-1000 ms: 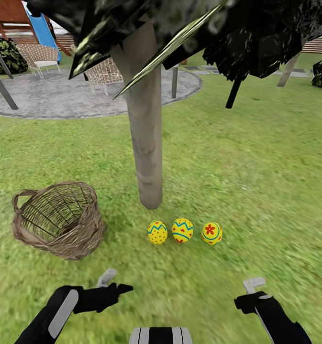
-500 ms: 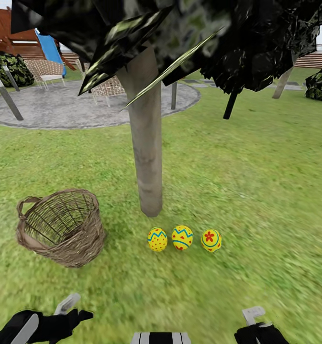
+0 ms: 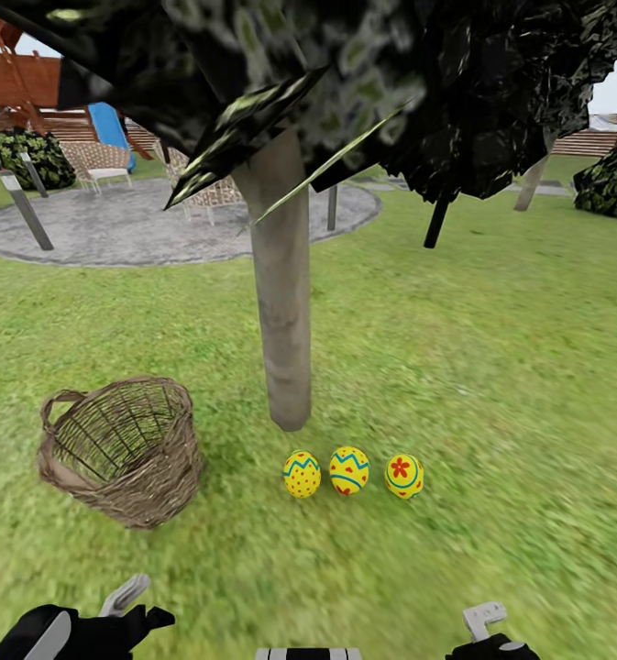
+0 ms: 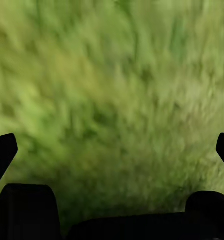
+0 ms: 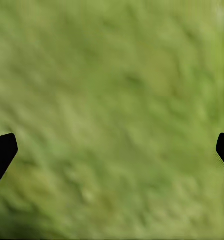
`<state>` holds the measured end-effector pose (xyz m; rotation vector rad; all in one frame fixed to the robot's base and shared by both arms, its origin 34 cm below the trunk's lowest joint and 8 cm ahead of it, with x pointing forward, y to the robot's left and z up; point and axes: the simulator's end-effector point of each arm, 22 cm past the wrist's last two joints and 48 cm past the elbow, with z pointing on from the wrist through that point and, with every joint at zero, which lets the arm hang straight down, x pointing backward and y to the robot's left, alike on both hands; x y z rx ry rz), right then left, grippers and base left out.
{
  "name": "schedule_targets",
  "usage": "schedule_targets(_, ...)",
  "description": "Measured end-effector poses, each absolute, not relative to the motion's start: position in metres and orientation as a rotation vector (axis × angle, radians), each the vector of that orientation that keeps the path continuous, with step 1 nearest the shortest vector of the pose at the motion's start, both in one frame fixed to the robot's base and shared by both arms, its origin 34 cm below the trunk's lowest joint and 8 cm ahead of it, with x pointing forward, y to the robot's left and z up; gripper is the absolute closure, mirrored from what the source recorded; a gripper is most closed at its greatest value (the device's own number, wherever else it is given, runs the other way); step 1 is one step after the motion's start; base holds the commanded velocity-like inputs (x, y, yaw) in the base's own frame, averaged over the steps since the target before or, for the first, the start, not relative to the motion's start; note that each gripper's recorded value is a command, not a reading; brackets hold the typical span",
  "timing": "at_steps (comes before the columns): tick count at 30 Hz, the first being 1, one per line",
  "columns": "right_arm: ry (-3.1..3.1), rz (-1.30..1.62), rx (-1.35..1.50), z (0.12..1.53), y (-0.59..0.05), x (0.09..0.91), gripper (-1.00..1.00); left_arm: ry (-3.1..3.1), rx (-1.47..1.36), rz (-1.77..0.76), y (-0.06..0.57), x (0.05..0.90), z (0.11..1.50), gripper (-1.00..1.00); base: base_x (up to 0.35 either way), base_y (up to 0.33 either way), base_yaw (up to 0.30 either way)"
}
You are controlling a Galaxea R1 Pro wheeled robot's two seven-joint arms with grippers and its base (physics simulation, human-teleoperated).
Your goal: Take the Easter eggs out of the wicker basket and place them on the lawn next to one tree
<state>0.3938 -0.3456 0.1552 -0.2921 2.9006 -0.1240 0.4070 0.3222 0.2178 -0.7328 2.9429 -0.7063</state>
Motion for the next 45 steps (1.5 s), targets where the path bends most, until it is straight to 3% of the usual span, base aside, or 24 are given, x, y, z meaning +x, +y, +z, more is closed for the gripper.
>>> schedule_targets(26, 2.971, -0.054, -0.301, 0.194, -0.331, 0.357, -1.0, 2.993, -0.759, -0.626, 0.327, 0.407, 0.265, -1.0, -0.002, 0.0, 0.0)
schedule_targets(45, 2.971, -0.055, -0.301, 0.236, -0.332, 0.367, -1.0, 2.993, -0.761, -0.628, 0.325, 0.417, 0.306, -1.0, -0.317, 0.0, 0.0)
